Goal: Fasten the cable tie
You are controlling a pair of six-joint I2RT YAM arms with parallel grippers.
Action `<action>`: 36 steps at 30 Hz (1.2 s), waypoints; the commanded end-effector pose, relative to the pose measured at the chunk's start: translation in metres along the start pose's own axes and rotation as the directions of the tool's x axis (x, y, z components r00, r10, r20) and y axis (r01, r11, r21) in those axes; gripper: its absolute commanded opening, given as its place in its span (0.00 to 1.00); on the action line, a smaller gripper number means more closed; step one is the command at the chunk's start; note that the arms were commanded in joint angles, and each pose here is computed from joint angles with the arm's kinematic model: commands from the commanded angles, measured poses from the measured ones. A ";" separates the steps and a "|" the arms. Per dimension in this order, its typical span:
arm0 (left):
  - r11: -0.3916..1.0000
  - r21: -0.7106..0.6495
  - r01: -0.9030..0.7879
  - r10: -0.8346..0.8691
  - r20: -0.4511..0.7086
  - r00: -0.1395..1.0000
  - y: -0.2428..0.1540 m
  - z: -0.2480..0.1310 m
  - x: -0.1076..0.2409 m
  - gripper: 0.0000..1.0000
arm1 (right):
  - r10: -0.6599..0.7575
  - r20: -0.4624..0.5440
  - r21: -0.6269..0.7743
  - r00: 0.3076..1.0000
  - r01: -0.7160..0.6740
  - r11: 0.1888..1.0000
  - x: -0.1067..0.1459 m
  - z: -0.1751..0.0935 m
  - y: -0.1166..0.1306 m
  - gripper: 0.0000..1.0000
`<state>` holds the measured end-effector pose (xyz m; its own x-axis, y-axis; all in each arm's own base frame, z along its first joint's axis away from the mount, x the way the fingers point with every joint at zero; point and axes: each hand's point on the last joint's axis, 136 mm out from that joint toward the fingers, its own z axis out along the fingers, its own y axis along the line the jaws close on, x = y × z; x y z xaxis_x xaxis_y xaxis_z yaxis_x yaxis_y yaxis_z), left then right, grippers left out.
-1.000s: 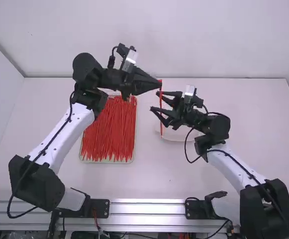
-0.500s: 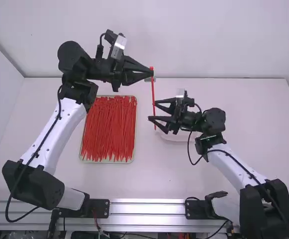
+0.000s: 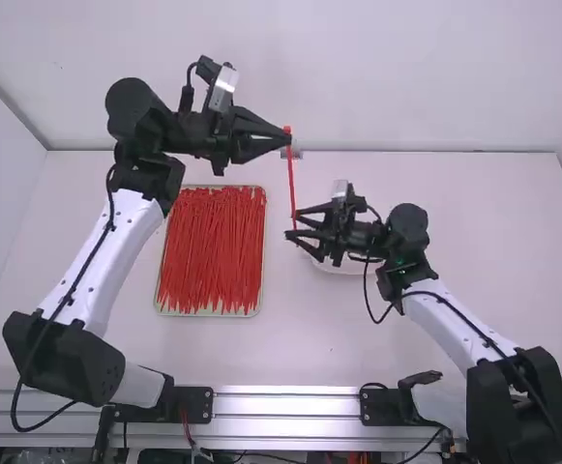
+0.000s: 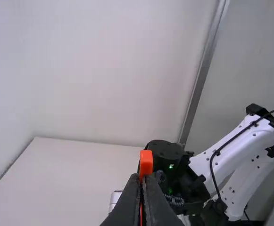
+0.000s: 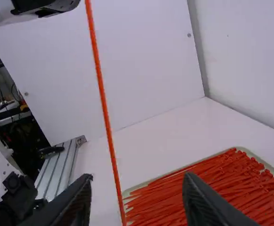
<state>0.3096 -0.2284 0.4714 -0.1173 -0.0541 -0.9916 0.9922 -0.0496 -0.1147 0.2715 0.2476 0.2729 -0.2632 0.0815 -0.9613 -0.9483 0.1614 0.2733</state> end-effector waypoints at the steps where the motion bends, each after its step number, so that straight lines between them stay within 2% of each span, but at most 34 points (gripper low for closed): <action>1: 0.999 0.010 -0.039 0.039 -0.004 0.999 -0.007 -0.003 -0.009 0.02 | -0.050 0.006 -0.017 0.999 0.050 0.999 -0.009 0.001 0.003 0.38; 2: 0.999 0.012 -0.038 0.038 -0.003 0.999 -0.007 -0.002 -0.009 0.02 | -0.055 0.004 -0.019 0.998 0.055 0.998 -0.008 0.001 0.003 0.23; 3: 0.999 0.015 -0.039 0.039 -0.003 0.999 -0.008 -0.001 -0.009 0.02 | -0.054 0.004 -0.019 0.999 0.054 0.998 -0.008 0.001 0.003 0.13; 4: 0.999 0.015 -0.039 0.039 -0.003 0.999 -0.008 -0.001 -0.009 0.02 | -0.055 0.005 -0.018 0.998 0.055 0.998 -0.008 0.001 0.003 0.10; 6: 0.999 0.015 -0.039 0.039 -0.003 0.999 -0.008 -0.001 -0.009 0.02 | -0.055 0.005 -0.019 0.998 0.055 0.998 -0.008 0.001 0.003 0.10; 8: 0.999 0.015 -0.039 0.039 -0.003 0.999 -0.008 -0.001 -0.009 0.02 | -0.055 0.005 -0.018 0.998 0.055 0.998 -0.008 0.001 0.003 0.00; 14: 0.999 0.015 -0.037 0.037 -0.004 0.999 -0.007 -0.001 -0.008 0.02 | -0.059 0.007 -0.018 0.998 0.059 0.998 -0.009 0.001 0.003 0.02; 15: 0.999 0.015 -0.035 0.035 -0.004 0.999 -0.007 -0.001 -0.008 0.02 | -0.058 0.007 -0.018 0.998 0.059 0.998 -0.009 0.001 0.003 0.18; 16: 0.999 0.014 -0.033 0.033 -0.004 0.999 -0.007 -0.001 -0.008 0.02 | -0.069 0.013 -0.020 0.998 0.069 0.997 -0.011 0.001 0.004 0.28; 18: 0.999 0.014 -0.033 0.033 -0.004 0.999 -0.007 -0.001 -0.008 0.02 | -0.079 0.019 -0.022 0.997 0.079 0.997 -0.013 0.001 0.005 0.29; 21: 0.999 0.014 -0.033 0.033 -0.004 0.999 -0.007 -0.001 -0.008 0.01 | -0.100 0.034 -0.026 0.994 0.101 0.995 -0.018 0.001 0.007 0.37; 26: 1.000 -0.003 -0.022 0.022 0.005 1.000 -0.004 0.000 -0.009 0.02 | -0.121 0.046 -0.032 0.992 0.122 0.992 -0.021 0.002 0.010 0.37; 27: 1.000 -0.009 -0.017 0.017 0.007 1.000 -0.003 0.000 -0.009 0.02 | -0.123 0.045 -0.039 0.991 0.124 0.991 -0.020 0.004 0.012 0.33; 28: 1.000 -0.008 -0.023 0.023 0.007 1.000 -0.003 0.000 -0.009 0.02 | -0.122 0.045 -0.041 0.992 0.124 0.991 -0.020 0.004 0.012 0.20; 29: 1.000 -0.008 -0.027 0.027 0.006 1.000 -0.002 0.000 -0.009 0.02 | -0.122 0.045 -0.041 0.991 0.124 0.991 -0.020 0.005 0.012 0.00; 34: 1.000 -0.026 -0.013 0.013 0.012 1.000 0.002 0.000 -0.008 0.02 | -0.116 0.044 -0.021 0.992 0.117 0.993 -0.021 0.000 0.006 0.00; 36: 0.999 -0.026 -0.018 0.019 0.013 1.000 0.002 0.000 -0.007 0.22 | -0.116 0.046 -0.005 0.992 0.116 0.993 -0.022 -0.004 0.001 0.00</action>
<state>0.3153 -0.2279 0.4691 -0.1369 -0.0590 -0.9888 0.9904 -0.0257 -0.1355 0.2711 0.2449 0.2845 -0.1662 0.0990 -0.9811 -0.9705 0.1599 0.1806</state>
